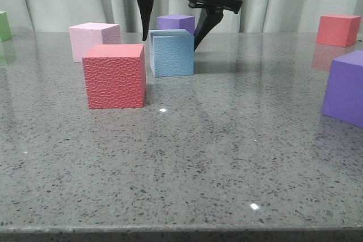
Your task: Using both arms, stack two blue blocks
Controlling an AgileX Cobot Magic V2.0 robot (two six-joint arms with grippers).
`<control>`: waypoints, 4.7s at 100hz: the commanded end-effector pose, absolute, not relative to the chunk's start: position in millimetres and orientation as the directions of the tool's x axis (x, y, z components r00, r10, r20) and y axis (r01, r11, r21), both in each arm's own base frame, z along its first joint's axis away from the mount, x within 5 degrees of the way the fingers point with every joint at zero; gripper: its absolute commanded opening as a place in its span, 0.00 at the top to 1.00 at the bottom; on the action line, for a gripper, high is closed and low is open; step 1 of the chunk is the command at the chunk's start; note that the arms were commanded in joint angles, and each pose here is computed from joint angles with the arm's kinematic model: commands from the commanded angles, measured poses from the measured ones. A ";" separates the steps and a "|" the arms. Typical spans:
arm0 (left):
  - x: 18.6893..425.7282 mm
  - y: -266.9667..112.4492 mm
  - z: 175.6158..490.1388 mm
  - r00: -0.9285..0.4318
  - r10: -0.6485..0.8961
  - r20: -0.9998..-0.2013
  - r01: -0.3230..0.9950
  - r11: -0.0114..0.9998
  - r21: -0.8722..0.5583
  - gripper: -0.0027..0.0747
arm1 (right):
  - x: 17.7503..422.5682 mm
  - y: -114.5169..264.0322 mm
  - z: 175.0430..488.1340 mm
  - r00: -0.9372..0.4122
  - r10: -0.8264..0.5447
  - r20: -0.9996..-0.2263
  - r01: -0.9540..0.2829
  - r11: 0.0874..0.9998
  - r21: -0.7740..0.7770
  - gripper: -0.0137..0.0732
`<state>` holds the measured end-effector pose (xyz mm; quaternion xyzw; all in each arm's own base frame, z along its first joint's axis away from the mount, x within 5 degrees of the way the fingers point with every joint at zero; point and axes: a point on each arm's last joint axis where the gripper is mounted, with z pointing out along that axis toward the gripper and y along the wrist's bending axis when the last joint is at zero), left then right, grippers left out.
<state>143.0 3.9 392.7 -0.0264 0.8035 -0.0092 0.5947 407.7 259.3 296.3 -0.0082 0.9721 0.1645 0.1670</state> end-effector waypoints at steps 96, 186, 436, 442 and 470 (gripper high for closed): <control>285.1 41.5 400.9 -0.582 -0.187 -0.792 -0.180 0.979 -0.099 0.34 | 266.4 251.9 482.4 -0.588 -0.132 -0.798 -0.431 0.886 0.172 0.18; 385.9 51.3 354.7 -0.727 -0.218 -0.651 -0.170 0.976 -0.137 0.20 | 179.0 169.8 454.1 -0.512 -0.074 -0.856 -0.496 0.839 0.224 0.18; 352.9 -207.2 416.0 -0.822 -0.245 -0.515 -0.047 0.929 -0.367 0.61 | 171.5 146.5 461.2 -0.463 -0.132 -0.876 -0.446 0.889 0.102 0.18; 353.8 -216.1 411.4 -0.820 -0.243 -0.518 -0.042 0.928 -0.369 0.61 | 171.7 145.6 460.8 -0.465 -0.139 -0.875 -0.441 0.893 0.093 0.18; 360.9 -231.6 396.7 -0.821 -0.284 -0.496 -0.075 0.913 -0.400 0.61 | 171.8 144.6 460.1 -0.468 -0.146 -0.871 -0.435 0.897 0.083 0.18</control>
